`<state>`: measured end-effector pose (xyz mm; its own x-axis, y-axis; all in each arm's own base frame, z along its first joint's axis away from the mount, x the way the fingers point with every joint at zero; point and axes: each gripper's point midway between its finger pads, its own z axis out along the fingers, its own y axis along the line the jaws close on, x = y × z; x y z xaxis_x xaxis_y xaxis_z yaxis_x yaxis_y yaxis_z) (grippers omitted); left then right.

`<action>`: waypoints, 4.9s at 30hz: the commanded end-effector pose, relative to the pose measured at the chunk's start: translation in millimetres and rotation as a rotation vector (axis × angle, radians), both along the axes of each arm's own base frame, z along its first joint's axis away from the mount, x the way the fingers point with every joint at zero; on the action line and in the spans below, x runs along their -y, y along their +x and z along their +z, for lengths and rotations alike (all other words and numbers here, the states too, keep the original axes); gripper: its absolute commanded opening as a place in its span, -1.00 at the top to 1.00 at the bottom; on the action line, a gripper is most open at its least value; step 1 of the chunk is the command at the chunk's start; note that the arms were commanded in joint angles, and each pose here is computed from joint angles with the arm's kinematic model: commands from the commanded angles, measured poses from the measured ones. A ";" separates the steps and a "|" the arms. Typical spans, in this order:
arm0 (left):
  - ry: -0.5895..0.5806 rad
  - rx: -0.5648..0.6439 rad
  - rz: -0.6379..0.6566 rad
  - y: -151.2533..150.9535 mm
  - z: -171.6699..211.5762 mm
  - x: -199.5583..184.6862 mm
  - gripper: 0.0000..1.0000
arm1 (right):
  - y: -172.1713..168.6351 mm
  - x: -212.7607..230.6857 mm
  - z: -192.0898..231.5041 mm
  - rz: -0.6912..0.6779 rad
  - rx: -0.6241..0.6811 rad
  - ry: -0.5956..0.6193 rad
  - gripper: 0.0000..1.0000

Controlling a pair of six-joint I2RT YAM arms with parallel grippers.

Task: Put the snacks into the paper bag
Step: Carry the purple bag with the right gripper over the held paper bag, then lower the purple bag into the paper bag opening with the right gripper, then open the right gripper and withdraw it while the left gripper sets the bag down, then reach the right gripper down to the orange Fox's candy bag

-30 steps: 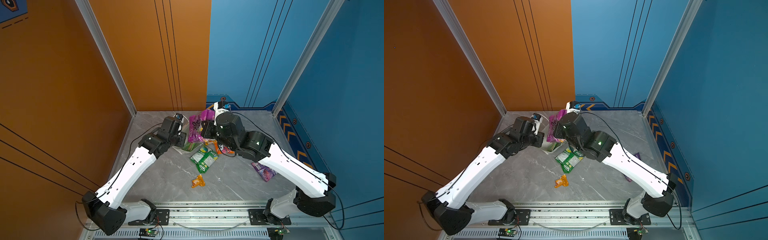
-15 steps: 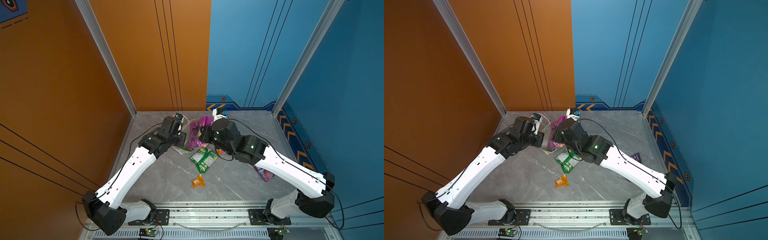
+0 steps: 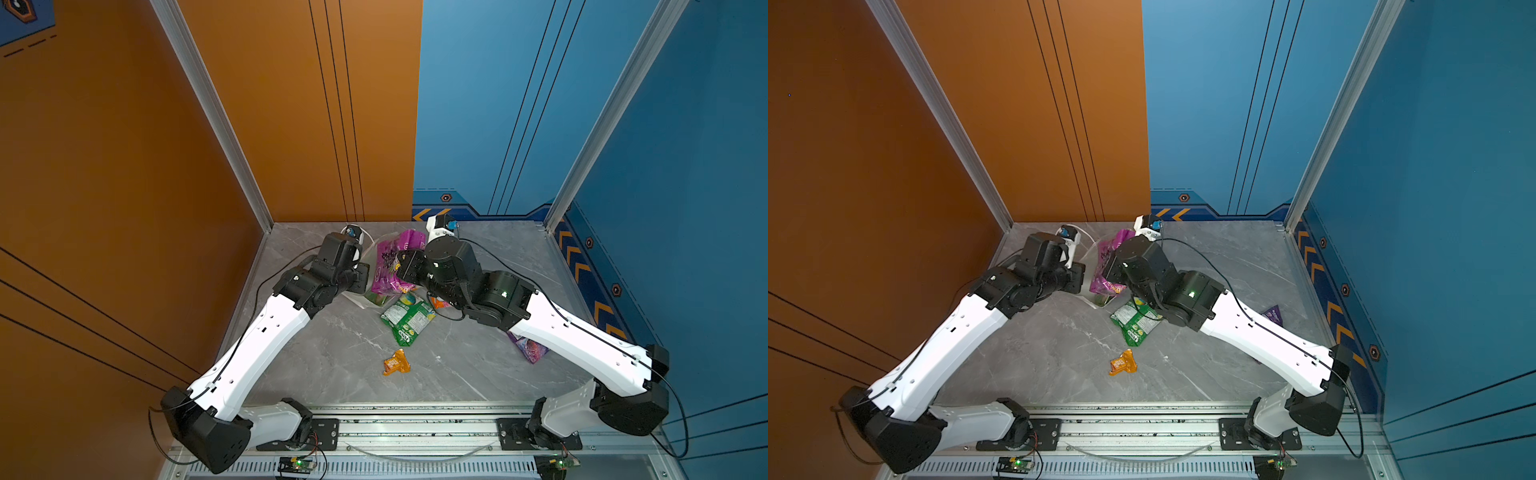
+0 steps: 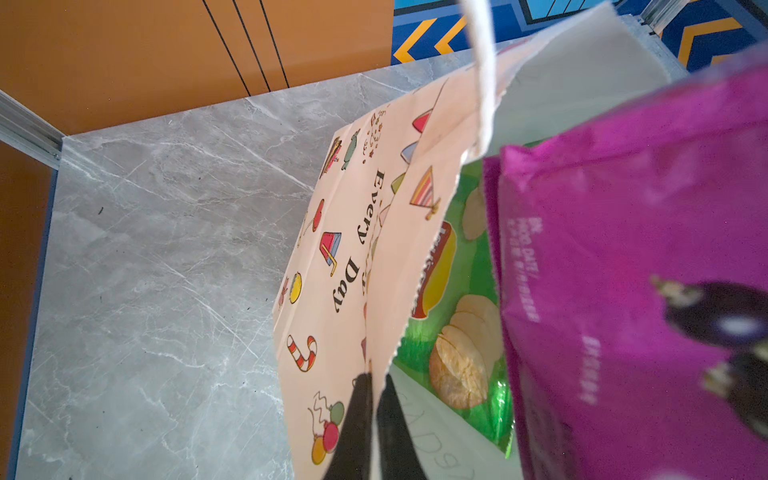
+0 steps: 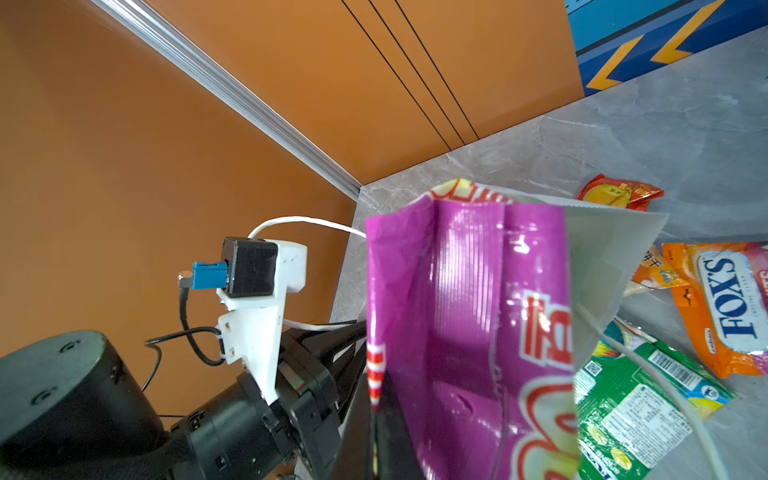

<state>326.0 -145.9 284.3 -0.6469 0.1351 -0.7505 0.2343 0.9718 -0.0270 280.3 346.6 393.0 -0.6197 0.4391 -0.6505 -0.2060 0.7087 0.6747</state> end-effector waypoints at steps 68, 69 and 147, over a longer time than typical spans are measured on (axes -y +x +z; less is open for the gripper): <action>-0.054 0.044 0.083 -1.0 12.4 -15.1 1.00 | 58.1 -52.4 -104.5 -0.227 -0.067 0.021 1.00; -0.055 0.044 0.082 -0.9 12.6 -14.8 1.00 | 59.7 -51.2 -108.6 -0.235 -0.072 0.012 1.00; -0.755 -0.406 0.511 27.0 -44.5 -115.1 1.00 | 43.4 87.3 -174.5 -0.029 -0.272 -0.373 -0.27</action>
<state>365.4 -15.0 244.7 -0.7101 -0.6144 -0.3440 -0.3459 0.7299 -0.5896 335.0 265.5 240.5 -0.7104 0.3404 -0.6160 -0.0110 0.8697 0.4934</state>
